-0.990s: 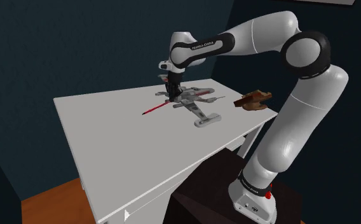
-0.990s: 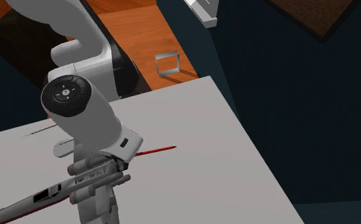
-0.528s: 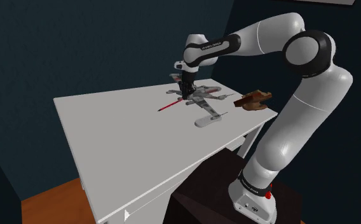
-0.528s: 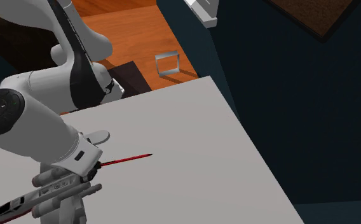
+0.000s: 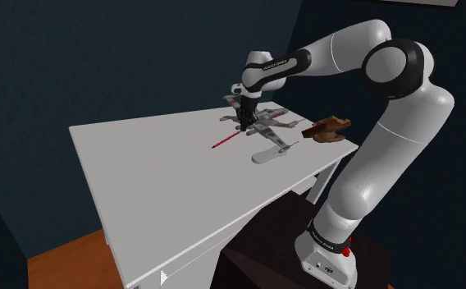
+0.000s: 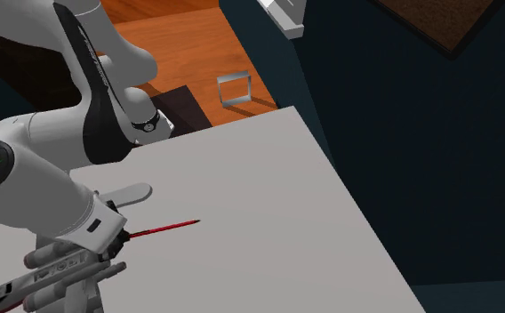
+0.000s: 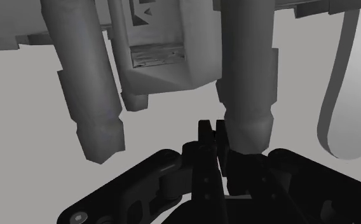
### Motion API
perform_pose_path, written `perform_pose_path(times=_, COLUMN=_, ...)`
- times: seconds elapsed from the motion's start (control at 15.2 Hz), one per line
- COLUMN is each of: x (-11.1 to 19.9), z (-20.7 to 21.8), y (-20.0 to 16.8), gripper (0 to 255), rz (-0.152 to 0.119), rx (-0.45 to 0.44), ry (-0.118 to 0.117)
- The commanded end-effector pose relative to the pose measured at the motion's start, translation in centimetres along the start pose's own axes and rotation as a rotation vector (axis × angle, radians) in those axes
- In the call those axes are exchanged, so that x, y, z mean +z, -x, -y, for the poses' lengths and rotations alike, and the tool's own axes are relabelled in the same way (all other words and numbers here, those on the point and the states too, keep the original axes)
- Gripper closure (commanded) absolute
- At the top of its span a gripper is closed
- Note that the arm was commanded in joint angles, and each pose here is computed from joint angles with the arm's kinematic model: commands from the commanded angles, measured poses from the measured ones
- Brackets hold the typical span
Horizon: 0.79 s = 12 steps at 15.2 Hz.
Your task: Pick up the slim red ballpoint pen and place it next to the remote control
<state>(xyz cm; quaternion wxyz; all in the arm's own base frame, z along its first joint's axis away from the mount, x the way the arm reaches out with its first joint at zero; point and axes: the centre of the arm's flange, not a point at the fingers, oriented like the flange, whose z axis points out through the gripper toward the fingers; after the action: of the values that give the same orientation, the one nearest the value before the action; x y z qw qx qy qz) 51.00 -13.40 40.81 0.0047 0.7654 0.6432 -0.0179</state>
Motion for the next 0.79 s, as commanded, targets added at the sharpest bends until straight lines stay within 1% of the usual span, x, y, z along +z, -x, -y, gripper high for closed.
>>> perform_pose_path(times=0.0, x=2.1, z=0.2, y=0.8, gripper=255, rz=0.002, rx=0.015, ry=-0.02)
perform_pose_path(times=0.46, x=5.8, z=0.1, y=0.7, gripper=255, rz=0.002, rx=0.015, ry=-0.02)
perform_pose_path(times=0.73, x=6.0, z=0.1, y=0.7, gripper=255, rz=0.002, rx=0.015, ry=-0.02)
